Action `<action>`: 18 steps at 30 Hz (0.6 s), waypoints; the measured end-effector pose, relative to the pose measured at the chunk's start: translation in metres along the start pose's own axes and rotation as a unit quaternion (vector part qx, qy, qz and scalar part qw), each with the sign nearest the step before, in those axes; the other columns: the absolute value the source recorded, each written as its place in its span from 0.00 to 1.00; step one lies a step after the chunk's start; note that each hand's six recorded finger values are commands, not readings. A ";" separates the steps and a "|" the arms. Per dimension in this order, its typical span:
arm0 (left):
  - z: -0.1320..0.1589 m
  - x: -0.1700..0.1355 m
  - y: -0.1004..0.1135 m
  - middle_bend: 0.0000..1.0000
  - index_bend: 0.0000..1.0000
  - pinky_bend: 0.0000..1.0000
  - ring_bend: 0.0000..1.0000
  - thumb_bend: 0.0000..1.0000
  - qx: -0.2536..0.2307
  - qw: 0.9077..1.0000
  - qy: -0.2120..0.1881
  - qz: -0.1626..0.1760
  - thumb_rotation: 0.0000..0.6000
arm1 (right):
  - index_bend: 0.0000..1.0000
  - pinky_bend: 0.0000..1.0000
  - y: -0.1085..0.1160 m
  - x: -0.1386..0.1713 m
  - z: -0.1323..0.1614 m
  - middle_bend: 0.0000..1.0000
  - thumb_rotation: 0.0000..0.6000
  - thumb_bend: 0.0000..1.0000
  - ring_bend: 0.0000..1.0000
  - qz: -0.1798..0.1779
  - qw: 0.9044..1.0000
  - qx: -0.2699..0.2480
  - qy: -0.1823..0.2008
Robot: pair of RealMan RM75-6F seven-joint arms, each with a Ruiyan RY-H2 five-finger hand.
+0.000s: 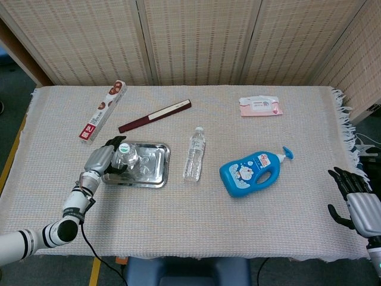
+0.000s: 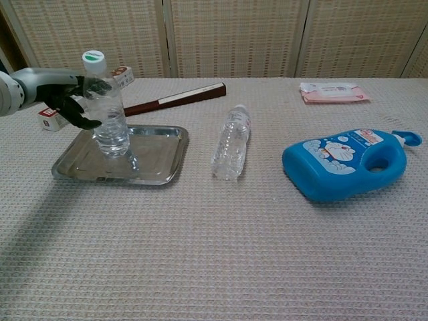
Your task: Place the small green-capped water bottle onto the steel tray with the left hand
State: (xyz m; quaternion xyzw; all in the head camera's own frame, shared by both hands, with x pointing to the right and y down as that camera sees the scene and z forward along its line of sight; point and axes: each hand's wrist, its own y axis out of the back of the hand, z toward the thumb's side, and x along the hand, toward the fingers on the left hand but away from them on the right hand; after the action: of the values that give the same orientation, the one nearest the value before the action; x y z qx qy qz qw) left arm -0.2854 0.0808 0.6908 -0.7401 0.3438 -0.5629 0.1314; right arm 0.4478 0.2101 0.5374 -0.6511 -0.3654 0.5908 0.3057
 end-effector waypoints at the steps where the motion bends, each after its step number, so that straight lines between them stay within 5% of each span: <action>1: 0.000 0.000 0.000 0.00 0.00 0.14 0.00 0.39 0.002 1.000 0.001 0.000 1.00 | 0.00 0.07 0.000 0.000 0.000 0.00 1.00 0.18 0.00 0.000 1.000 0.000 0.000; 10: -0.008 0.003 0.006 0.00 0.00 0.13 0.00 0.39 0.057 0.998 0.015 0.022 1.00 | 0.00 0.07 0.001 0.000 0.000 0.00 1.00 0.18 0.00 0.000 1.000 -0.002 0.001; 18: -0.029 0.005 0.016 0.00 0.00 0.13 0.00 0.39 0.164 0.983 0.045 0.069 1.00 | 0.00 0.07 0.001 0.001 0.000 0.00 1.00 0.18 0.00 0.001 1.000 -0.001 0.000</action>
State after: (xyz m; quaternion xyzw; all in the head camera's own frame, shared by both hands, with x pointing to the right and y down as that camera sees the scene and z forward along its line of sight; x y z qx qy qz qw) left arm -0.3172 0.0717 0.6952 -0.6567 0.3032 -0.6340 0.2737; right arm 0.4482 0.2104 0.5365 -0.6521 -0.3657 0.5902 0.3045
